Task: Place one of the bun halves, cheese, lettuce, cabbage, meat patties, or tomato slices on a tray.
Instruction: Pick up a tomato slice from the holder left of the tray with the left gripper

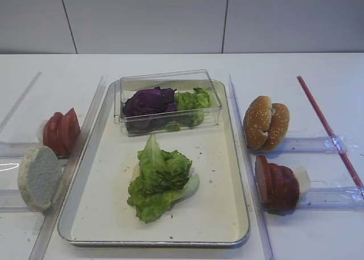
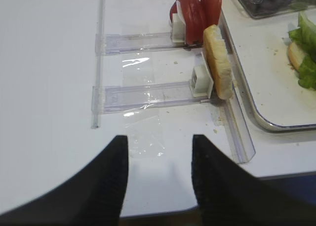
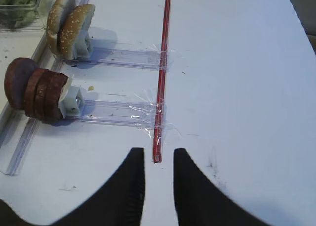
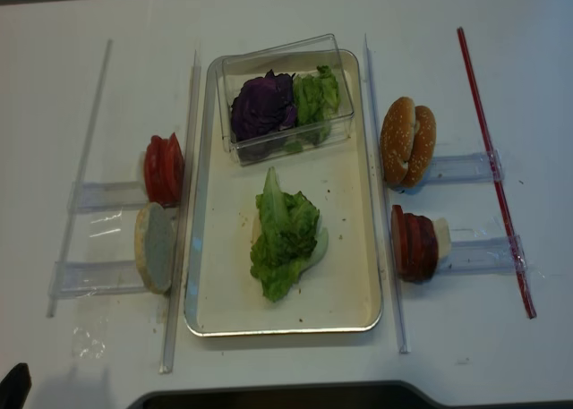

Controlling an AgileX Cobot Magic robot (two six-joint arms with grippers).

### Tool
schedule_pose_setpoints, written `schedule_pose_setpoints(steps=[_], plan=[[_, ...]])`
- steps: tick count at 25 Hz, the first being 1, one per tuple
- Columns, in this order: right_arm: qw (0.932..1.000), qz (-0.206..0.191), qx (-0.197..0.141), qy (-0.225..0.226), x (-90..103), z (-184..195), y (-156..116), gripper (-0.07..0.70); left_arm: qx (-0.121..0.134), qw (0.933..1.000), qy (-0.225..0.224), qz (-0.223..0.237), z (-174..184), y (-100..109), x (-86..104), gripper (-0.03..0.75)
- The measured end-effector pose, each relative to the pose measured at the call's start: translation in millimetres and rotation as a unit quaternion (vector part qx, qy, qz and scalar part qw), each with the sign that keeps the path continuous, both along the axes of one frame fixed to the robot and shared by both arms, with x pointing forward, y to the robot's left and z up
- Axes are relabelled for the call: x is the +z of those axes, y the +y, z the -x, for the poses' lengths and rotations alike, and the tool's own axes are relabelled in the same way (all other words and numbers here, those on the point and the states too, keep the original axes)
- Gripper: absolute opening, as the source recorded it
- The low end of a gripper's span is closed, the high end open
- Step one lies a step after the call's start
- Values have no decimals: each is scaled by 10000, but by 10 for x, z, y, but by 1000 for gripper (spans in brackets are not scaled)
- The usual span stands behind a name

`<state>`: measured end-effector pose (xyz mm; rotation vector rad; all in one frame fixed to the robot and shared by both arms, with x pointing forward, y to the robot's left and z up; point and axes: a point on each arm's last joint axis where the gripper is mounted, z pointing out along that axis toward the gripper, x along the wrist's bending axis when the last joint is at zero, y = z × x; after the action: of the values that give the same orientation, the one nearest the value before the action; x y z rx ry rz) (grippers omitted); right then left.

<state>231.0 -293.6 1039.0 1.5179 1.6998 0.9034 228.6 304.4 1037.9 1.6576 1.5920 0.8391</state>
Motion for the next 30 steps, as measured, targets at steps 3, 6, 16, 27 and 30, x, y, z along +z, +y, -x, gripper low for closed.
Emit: schedule_pose_setpoints(steps=[3, 6, 16, 27, 30], plan=[[10000, 0, 0, 0, 0, 0, 0, 178, 0, 10000, 0, 0, 0, 0, 0, 293], [10000, 0, 0, 0, 0, 0, 0, 178, 0, 10000, 0, 0, 0, 0, 0, 293], [10000, 0, 0, 0, 0, 0, 0, 178, 0, 10000, 0, 0, 0, 0, 0, 293], [10000, 0, 0, 0, 0, 0, 0, 178, -33, 9995, 22, 301, 2, -36, -1, 293], [10000, 0, -1, 0, 0, 0, 0, 178, -112, 9990, 32, 442, 4, -62, 0, 293]])
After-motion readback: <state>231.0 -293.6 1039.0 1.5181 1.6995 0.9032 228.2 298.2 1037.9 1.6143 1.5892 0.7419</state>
